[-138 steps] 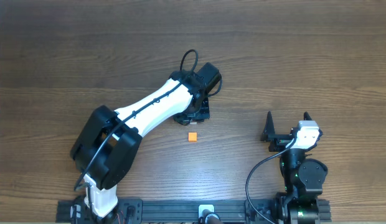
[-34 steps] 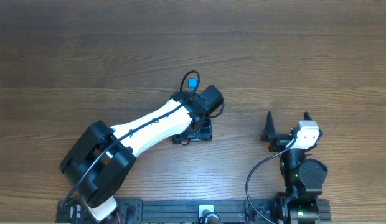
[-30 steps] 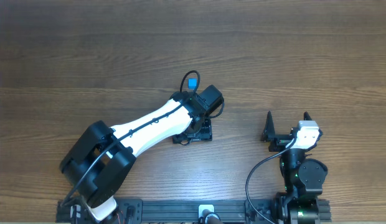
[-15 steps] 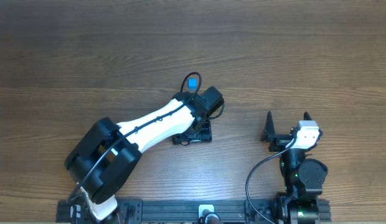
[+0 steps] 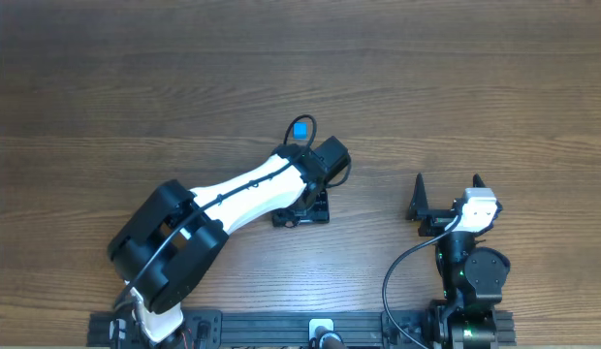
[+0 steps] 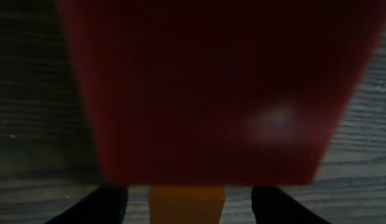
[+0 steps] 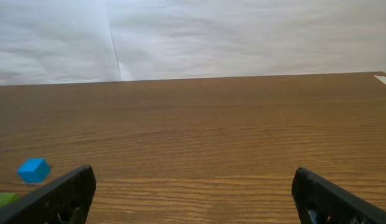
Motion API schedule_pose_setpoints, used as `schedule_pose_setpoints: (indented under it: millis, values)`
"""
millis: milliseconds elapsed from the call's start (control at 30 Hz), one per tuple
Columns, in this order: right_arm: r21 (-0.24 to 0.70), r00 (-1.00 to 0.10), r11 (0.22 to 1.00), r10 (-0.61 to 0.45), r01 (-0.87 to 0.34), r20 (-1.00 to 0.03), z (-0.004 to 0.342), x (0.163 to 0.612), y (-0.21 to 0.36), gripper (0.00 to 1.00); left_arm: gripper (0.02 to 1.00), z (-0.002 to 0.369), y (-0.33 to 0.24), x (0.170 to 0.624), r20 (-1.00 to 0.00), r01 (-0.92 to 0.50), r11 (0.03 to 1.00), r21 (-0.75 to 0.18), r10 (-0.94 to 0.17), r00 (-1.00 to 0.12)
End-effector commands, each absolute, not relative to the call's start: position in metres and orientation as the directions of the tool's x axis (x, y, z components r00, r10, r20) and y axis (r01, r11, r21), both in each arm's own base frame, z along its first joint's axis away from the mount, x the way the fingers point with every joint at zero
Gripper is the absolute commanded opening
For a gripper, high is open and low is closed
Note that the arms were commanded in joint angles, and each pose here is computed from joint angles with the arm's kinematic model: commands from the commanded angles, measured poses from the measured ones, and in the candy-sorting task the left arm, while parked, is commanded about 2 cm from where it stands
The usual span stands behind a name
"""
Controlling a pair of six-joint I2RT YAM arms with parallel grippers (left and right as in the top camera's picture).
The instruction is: Stack Cubes
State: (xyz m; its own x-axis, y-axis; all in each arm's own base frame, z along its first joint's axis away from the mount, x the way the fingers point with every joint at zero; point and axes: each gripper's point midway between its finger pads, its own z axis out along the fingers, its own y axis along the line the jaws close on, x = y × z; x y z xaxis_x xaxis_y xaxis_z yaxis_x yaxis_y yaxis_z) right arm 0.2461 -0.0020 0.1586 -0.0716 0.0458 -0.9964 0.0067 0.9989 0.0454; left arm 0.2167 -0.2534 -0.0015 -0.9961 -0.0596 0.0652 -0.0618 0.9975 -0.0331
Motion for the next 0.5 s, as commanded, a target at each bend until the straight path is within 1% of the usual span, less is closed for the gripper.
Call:
schedule_pose_setpoints:
  millis: [33,267,500]
  values:
    - [0.044,-0.075,0.999,0.045,0.010,-0.996,0.1564,0.2462,-0.0022,0.991,0.564,-0.0094,-0.2516,0.2121,0.086,-0.071,0.997,-0.017,-0.070,-0.994]
    - [0.044,-0.075,0.999,0.045,0.010,-0.996,0.1565,0.2461,-0.0022,0.993,0.432,-0.0110,-0.2510,0.2119,0.089,-0.072,0.997,-0.013,-0.070,-0.994]
    - [0.045,-0.075,0.999,0.045,0.011,-0.996,0.1564,0.2462,-0.0022,0.993,0.360,-0.0112,-0.2509,0.2119,0.089,-0.072,0.997,-0.012,-0.070,-0.994]
